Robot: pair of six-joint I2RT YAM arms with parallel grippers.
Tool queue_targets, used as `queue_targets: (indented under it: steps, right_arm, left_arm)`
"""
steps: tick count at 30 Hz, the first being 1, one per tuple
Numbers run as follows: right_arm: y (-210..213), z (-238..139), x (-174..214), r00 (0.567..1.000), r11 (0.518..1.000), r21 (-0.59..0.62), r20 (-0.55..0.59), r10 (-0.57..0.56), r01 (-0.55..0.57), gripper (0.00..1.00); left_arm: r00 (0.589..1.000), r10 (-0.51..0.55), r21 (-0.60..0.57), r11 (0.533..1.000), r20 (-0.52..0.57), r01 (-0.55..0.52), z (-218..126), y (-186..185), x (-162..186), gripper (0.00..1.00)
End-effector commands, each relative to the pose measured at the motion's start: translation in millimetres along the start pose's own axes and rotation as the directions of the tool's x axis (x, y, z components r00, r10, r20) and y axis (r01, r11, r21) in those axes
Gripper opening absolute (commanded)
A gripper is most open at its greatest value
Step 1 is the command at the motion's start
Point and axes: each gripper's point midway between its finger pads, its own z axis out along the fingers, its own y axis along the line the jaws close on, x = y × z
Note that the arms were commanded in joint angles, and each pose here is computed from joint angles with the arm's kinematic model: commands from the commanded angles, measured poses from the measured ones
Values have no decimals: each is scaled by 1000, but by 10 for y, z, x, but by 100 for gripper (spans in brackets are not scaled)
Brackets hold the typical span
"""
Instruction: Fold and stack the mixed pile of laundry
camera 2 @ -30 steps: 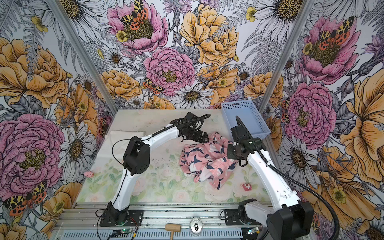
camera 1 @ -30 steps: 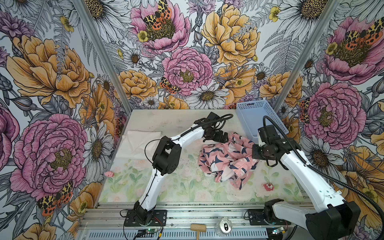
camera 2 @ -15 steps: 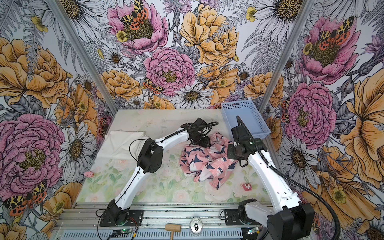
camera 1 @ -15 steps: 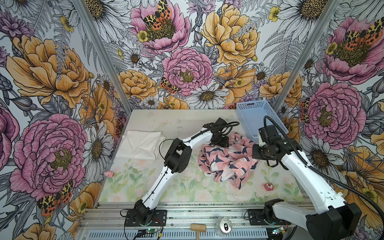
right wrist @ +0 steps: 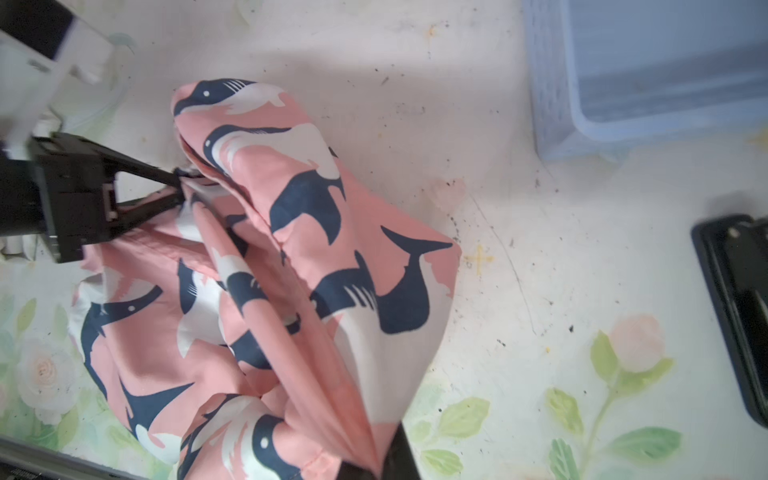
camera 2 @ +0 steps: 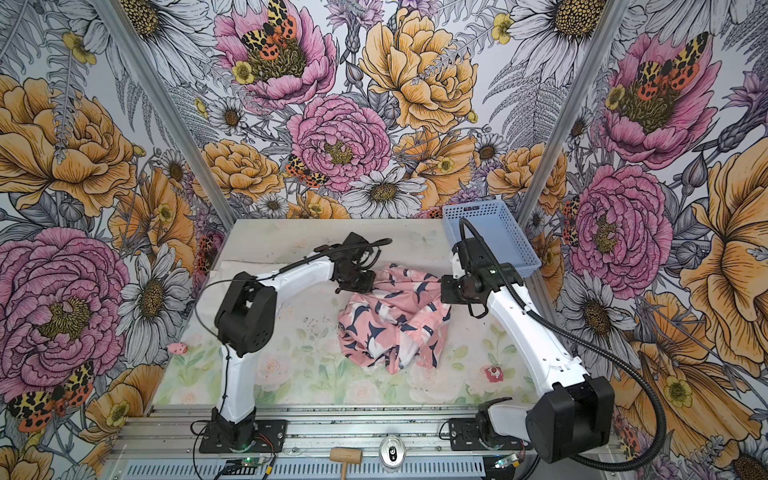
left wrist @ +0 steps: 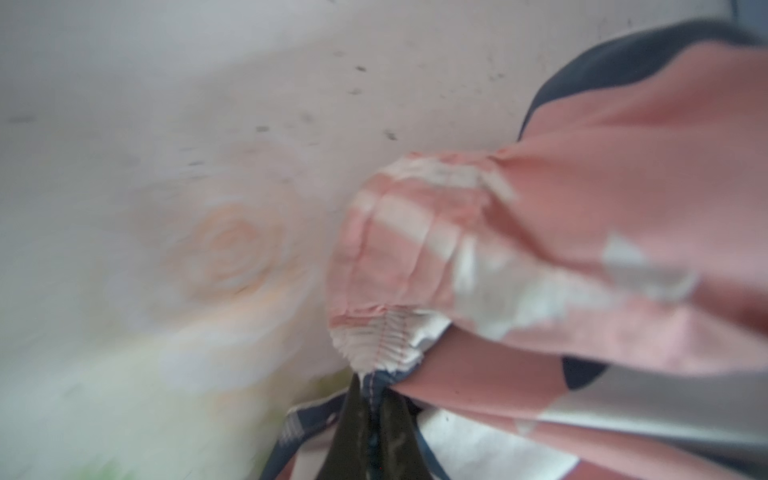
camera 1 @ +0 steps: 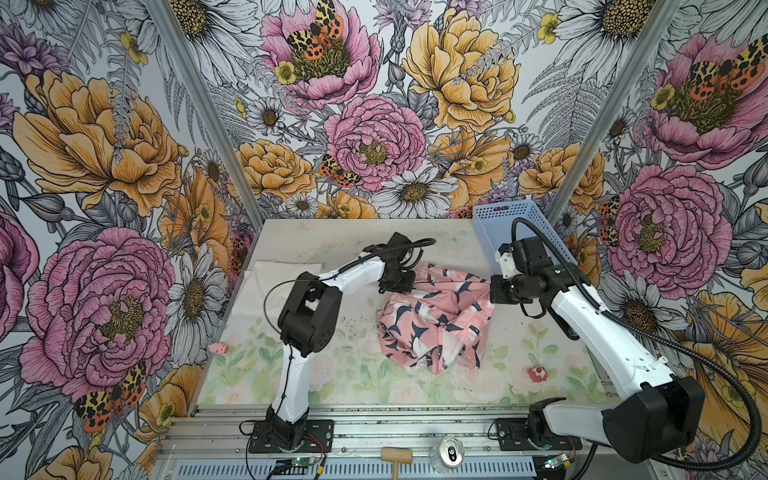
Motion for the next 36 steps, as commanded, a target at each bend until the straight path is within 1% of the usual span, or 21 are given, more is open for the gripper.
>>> queue_targets:
  steps: [1, 3, 4, 5, 6, 7, 9, 11, 12, 14, 18, 21, 23, 26, 29, 32, 34, 35, 36]
  right_arm:
    - [206, -94, -584, 984, 993, -50, 149, -98, 106, 0]
    - [195, 21, -845, 981, 994, -22, 165, -105, 110, 0]
    - [168, 77, -1017, 980, 995, 5, 176, -98, 98, 6]
    - [141, 127, -1140, 980, 996, 27, 181, -85, 81, 18]
    - [130, 171, -1260, 979, 997, 41, 189, -69, 63, 36]
    - [154, 180, -1349, 979, 998, 33, 199, -52, 46, 47]
    - [253, 156, -1402, 977, 999, 5, 211, -34, 34, 59]
    - [365, 136, -1311, 977, 998, 2, 206, -54, 55, 66]
    - [422, 153, -1206, 980, 998, -8, 190, -66, 69, 69]
    - [528, 229, -935, 987, 996, -26, 140, -82, 87, 72]
    - [682, 525, -350, 993, 993, -50, 44, -106, 108, 76]
    - [622, 735, -119, 997, 997, -29, 18, -77, 78, 77]
    - [544, 836, -56, 998, 998, 6, 6, -62, 62, 78]
    - [514, 990, -94, 998, 998, 27, 18, -58, 57, 80]
    - [647, 1147, -239, 996, 997, -26, 59, -70, 72, 81]
    - [859, 1273, -326, 994, 992, -82, 55, -90, 94, 80]
    - [940, 1381, -285, 995, 991, -98, 24, -93, 95, 75]
    - [954, 1431, -242, 996, 991, -103, 5, -84, 84, 71]
    - [926, 1489, -174, 998, 993, -97, -24, -66, 63, 64]
  left_arm:
    - [983, -56, -60, 996, 177, 68, -718, 297, -182, 0]
    - [976, -98, -50, 993, 196, 110, -901, 409, -85, 0]
    - [973, -123, -43, 990, 196, 134, -941, 460, -34, 0]
    - [970, -145, -40, 987, 193, 155, -956, 513, 8, 0]
    - [967, -173, -39, 982, 188, 184, -954, 572, 52, 0]
    - [963, -197, -42, 977, 182, 207, -941, 633, 89, 0]
    - [960, -222, -48, 971, 172, 234, -912, 699, 139, 0]
    - [957, -232, -59, 968, 172, 245, -902, 738, 168, 0]
    - [956, -236, -58, 967, 175, 250, -904, 749, 178, 0]
    - [953, -244, -55, 965, 178, 258, -911, 775, 197, 0]
    - [952, -247, -53, 964, 181, 260, -951, 837, 221, 0]
    - [948, -257, -38, 962, 187, 269, -997, 876, 206, 0]
    - [945, -262, -28, 962, 195, 272, -1036, 887, 185, 0]
    - [944, -259, -13, 964, 207, 267, -1091, 858, 147, 0]
    - [943, -259, 1, 964, 210, 264, -1116, 820, 128, 0]
    - [943, -258, 8, 965, 212, 262, -1128, 790, 116, 0]
    - [942, -256, 6, 965, 215, 261, -1140, 779, 116, 0]
    - [941, -258, 6, 965, 219, 263, -1151, 782, 114, 0]
    - [940, -258, 3, 964, 221, 264, -1158, 789, 113, 0]
